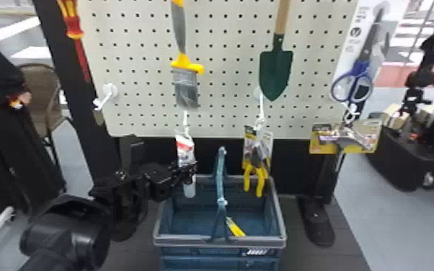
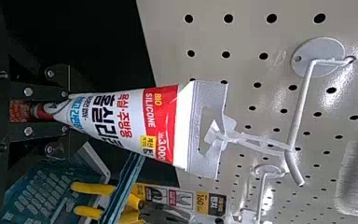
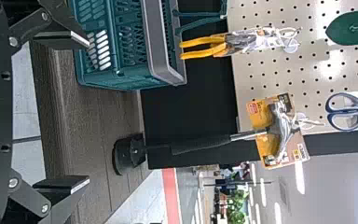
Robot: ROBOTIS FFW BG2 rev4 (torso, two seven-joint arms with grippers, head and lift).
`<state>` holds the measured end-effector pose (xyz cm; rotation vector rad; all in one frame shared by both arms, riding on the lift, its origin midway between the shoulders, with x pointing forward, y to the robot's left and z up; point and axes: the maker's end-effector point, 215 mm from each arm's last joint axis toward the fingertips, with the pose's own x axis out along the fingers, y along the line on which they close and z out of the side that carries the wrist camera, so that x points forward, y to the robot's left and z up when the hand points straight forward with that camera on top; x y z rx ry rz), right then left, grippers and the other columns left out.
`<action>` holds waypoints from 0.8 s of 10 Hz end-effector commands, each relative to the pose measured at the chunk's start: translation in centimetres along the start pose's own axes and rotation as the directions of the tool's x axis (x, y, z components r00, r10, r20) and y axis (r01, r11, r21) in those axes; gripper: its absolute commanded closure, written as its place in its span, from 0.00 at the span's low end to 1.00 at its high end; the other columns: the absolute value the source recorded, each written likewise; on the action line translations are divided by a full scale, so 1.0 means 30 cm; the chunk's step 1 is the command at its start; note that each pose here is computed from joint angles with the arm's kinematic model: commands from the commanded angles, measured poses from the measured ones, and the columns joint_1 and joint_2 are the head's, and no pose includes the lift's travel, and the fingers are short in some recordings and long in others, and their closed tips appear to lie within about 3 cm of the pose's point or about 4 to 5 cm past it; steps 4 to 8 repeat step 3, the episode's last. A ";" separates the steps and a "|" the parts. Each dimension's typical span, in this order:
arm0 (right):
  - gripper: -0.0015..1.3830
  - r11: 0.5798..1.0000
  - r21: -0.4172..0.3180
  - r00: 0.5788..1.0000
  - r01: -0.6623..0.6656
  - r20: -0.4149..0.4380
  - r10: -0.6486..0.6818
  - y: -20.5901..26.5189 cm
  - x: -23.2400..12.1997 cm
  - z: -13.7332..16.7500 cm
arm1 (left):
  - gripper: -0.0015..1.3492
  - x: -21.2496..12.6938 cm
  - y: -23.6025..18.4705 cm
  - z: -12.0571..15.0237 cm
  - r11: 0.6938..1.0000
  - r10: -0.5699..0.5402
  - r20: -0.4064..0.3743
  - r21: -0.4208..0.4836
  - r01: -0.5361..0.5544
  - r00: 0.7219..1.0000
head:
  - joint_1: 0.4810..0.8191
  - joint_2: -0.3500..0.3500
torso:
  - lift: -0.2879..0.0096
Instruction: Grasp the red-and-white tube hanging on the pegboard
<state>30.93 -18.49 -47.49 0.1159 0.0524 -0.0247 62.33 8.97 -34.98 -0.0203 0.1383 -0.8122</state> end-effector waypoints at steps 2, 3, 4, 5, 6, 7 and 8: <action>0.19 1.000 0.000 1.000 0.000 0.000 0.000 0.000 0.000 0.000 | 0.78 0.001 -0.007 -0.008 1.000 -0.003 -0.001 -0.008 0.003 1.000 | 0.20 0.50 | 0.63; 0.19 1.000 0.000 1.000 0.000 -0.002 0.000 0.000 -0.003 -0.002 | 0.78 -0.001 -0.005 -0.010 1.000 -0.002 -0.004 -0.008 0.002 1.000 | 0.20 0.50 | 0.63; 0.19 1.000 0.000 1.000 0.000 -0.002 0.000 0.000 -0.003 -0.002 | 0.78 -0.001 -0.005 -0.010 1.000 -0.002 -0.004 -0.008 0.002 1.000 | 0.20 0.50 | 0.63; 0.19 1.000 0.000 1.000 0.000 -0.002 0.000 0.000 -0.003 -0.002 | 0.78 -0.001 -0.005 -0.010 1.000 -0.002 -0.004 -0.008 0.002 1.000 | 0.20 0.50 | 0.63; 0.19 1.000 0.000 1.000 0.000 -0.002 0.000 0.000 -0.003 -0.002 | 0.78 -0.001 -0.005 -0.010 1.000 -0.002 -0.004 -0.008 0.002 1.000 | 0.20 0.50 | 0.63; 0.19 1.000 0.000 1.000 0.000 -0.002 0.000 0.000 -0.003 -0.002 | 0.78 -0.001 -0.005 -0.010 1.000 -0.002 -0.004 -0.008 0.002 1.000 | 0.20 0.50 | 0.63; 0.19 1.000 0.000 1.000 0.000 -0.002 0.000 0.000 -0.003 -0.002 | 0.78 -0.001 -0.005 -0.010 1.000 -0.002 -0.004 -0.008 0.002 1.000 | 0.20 0.50 | 0.63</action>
